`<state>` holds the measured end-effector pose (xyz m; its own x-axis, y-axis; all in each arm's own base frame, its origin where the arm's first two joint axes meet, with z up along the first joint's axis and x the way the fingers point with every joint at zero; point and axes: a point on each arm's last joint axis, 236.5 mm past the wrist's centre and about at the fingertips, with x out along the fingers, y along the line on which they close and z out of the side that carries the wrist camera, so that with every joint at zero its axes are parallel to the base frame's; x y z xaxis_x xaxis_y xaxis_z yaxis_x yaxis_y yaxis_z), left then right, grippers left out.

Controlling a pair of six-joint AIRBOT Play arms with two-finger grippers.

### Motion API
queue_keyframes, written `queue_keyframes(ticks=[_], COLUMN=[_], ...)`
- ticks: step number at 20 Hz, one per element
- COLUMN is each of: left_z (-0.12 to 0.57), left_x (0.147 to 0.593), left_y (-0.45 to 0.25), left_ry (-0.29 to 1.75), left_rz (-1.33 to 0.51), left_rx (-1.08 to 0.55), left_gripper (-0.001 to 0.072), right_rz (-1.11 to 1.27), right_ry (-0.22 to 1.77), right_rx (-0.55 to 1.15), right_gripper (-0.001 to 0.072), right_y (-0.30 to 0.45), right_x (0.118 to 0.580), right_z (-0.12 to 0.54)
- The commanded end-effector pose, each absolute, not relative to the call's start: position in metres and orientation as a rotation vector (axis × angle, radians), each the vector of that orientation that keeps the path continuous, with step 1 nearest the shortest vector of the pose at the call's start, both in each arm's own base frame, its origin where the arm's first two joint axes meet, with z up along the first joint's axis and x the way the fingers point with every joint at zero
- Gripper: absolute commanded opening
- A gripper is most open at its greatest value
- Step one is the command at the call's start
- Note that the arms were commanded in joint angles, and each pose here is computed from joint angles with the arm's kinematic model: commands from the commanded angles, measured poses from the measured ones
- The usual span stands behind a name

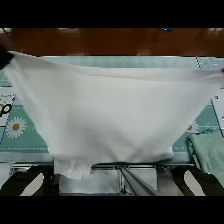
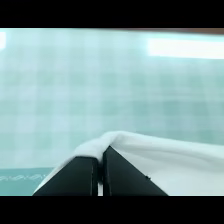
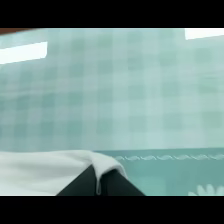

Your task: Fold the shirts.

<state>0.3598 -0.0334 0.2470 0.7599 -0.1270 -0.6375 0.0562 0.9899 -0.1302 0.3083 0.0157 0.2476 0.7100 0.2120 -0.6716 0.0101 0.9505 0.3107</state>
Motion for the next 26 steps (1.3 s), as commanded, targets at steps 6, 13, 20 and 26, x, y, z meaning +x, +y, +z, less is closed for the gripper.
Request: queue_keyframes(ticks=[6, 13, 20, 26], left_z=[0.08, -0.007, -0.01, -0.045], left_x=[0.576, 0.598, 0.532, 0.447], left_y=[-0.035, -0.055, -0.037, -0.04], left_ry=[0.751, 0.974, 1.236, 1.551], left_rz=[-0.038, -0.055, -0.22, -0.342], left_rx=[-0.235, -0.51, -0.472, -0.414], left_gripper=[0.0021, 0.0022, 0.0022, 0.0021], right_rz=[0.202, 0.261, 0.372, 0.396], right_ry=[0.949, 1.076, 1.235, 1.459], right_rx=[0.612, 0.728, 0.699, 0.562], right_gripper=[0.0018, 0.0018, 0.0018, 0.0019], right_y=[0.006, 0.025, 0.016, 0.04], right_x=[0.518, 0.564, 0.51, 0.447], right_z=[0.048, -0.022, -0.002, -0.039])
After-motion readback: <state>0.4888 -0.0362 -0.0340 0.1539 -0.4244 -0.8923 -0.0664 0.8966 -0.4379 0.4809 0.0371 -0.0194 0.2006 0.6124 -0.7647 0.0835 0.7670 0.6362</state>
